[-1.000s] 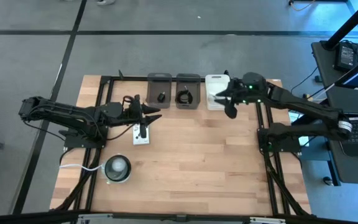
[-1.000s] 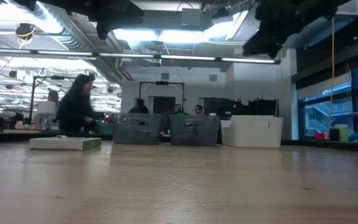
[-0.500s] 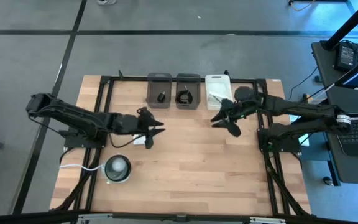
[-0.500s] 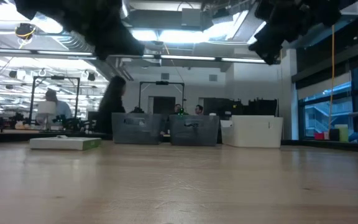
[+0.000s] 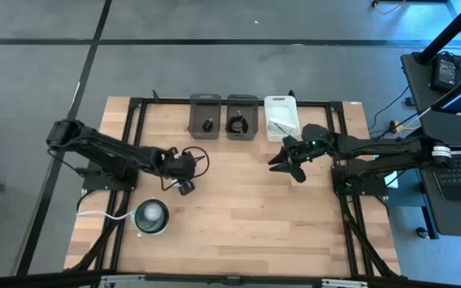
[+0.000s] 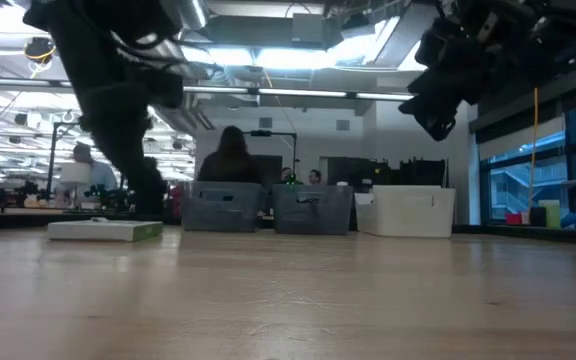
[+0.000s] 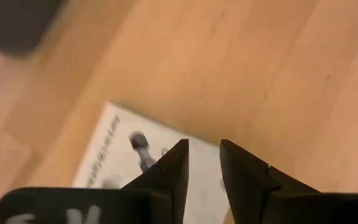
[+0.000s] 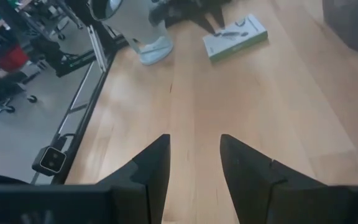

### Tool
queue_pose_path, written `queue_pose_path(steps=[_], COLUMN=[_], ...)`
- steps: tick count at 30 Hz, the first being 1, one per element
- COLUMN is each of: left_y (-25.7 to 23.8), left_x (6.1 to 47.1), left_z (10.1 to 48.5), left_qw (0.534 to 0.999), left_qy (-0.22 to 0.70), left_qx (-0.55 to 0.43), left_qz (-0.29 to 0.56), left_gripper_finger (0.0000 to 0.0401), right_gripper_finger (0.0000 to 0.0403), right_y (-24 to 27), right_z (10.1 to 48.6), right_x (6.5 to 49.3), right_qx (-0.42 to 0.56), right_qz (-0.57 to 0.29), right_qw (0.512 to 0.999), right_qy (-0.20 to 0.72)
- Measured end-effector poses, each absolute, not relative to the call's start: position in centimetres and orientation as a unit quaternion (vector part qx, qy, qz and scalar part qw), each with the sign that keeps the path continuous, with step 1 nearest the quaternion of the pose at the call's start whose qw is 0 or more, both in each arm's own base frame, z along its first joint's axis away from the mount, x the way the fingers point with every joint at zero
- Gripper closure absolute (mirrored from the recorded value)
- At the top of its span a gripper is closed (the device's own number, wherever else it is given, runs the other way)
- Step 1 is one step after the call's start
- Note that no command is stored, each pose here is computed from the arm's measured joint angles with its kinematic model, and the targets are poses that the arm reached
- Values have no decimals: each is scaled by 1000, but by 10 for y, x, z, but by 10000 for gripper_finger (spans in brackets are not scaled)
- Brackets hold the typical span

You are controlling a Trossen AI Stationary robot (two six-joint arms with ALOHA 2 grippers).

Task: Pick and place items into bin
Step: Put the white card reader box into the white bin

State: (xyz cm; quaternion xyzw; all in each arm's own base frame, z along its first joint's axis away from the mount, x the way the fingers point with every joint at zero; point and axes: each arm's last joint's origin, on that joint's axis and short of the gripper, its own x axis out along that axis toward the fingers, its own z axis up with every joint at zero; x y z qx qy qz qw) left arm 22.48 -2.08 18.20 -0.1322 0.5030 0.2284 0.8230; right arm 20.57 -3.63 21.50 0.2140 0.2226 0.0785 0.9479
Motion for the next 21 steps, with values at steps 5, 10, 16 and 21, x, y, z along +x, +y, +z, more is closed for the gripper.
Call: queue_pose_path(steps=[5,10,16,21], left_y=[-21,-23,-25,-27], left_x=[229,233,241,255], left_z=[167,151,145,148], left_qw=[797,775,779,817], left_qy=[539,575,567,512], left_qx=[-147,-148,-167,-194], left_qz=[230,218,207,180], left_gripper_finger=[345,372,392,398], right_gripper_finger=[257,257,257,257], right_y=[-37,-37,-37,-37], right_z=[218,219,220,220], right_x=[207,207,208,208], right_qx=[209,206,205,205], right_qz=[81,82,83,83], right_qw=[952,954,955,955], right_qy=[210,200,197,196])
